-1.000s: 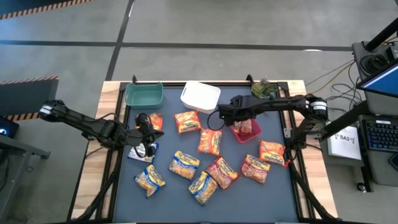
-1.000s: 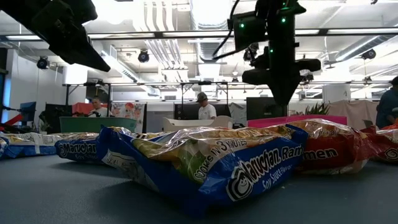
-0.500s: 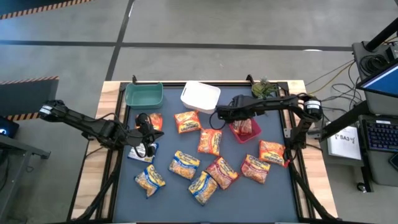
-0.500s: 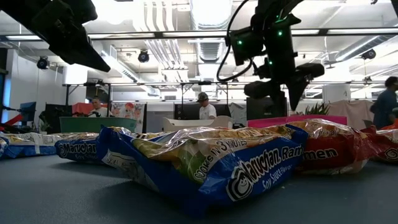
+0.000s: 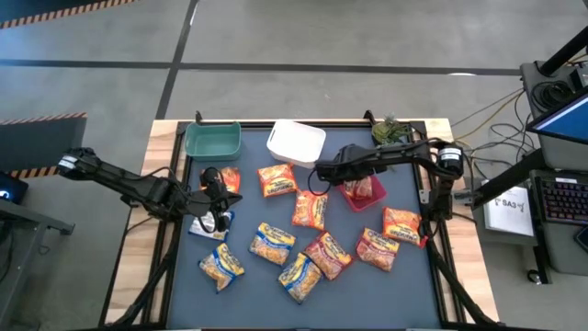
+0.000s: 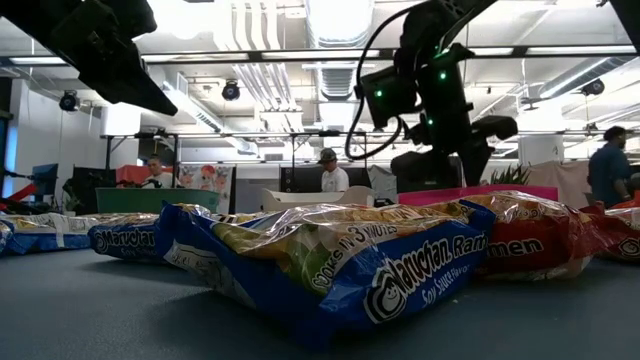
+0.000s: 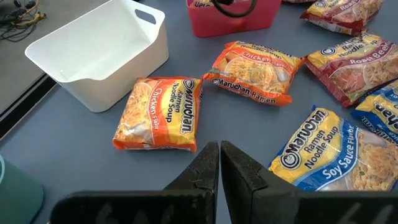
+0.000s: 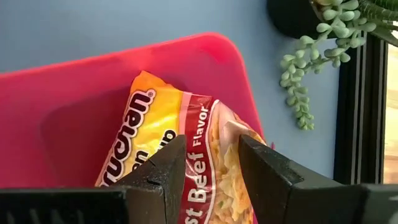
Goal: Sort Maruchan noodles
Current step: Put the red noodle pack into the pink bin
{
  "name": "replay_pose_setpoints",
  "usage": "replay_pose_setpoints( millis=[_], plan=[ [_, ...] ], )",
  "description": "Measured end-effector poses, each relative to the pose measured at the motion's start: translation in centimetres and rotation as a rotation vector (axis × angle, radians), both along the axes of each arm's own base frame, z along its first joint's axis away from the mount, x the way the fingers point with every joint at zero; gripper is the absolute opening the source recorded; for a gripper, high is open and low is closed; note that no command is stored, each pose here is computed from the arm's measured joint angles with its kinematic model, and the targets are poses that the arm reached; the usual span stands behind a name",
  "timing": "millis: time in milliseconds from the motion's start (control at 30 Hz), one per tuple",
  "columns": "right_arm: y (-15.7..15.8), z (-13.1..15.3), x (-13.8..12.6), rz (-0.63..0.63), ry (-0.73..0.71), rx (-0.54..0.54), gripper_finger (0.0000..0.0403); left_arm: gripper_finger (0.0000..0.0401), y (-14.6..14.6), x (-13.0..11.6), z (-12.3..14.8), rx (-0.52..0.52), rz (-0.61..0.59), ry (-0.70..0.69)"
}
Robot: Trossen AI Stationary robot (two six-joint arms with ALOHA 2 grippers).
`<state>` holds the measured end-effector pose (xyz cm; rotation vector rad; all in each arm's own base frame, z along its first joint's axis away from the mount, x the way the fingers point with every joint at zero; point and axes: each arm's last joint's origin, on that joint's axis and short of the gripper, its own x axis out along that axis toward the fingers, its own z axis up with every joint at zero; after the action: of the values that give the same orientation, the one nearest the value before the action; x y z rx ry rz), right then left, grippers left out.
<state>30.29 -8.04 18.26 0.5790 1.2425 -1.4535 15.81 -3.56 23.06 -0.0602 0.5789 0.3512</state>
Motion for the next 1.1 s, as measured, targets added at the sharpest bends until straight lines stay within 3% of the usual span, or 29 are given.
replay_pose_setpoints(
  millis=[200, 500, 900, 1100],
  plan=[
    [-0.1, -0.7, 0.2, 0.003, 0.019, -0.008, 0.0116, 0.0, 0.0, 0.0, 0.0, 0.0, 0.0, 0.0],
    [-0.1, -0.8, 0.3, 0.027, 0.03, -0.005, 0.0016, 0.0, 0.0, 0.0, 0.0, 0.0, 0.0, 0.0],
    [1.9, 1.2, 0.8, 0.15, -0.022, -0.151, 0.0009, 0.0, 0.0, 0.0, 0.0, 0.0, 0.0, 0.0],
    [2.7, 3.0, 0.2, 0.152, -0.09, -0.122, 0.0009, 0.0, 0.0, 0.0, 0.0, 0.0, 0.0, 0.0]
  ],
)
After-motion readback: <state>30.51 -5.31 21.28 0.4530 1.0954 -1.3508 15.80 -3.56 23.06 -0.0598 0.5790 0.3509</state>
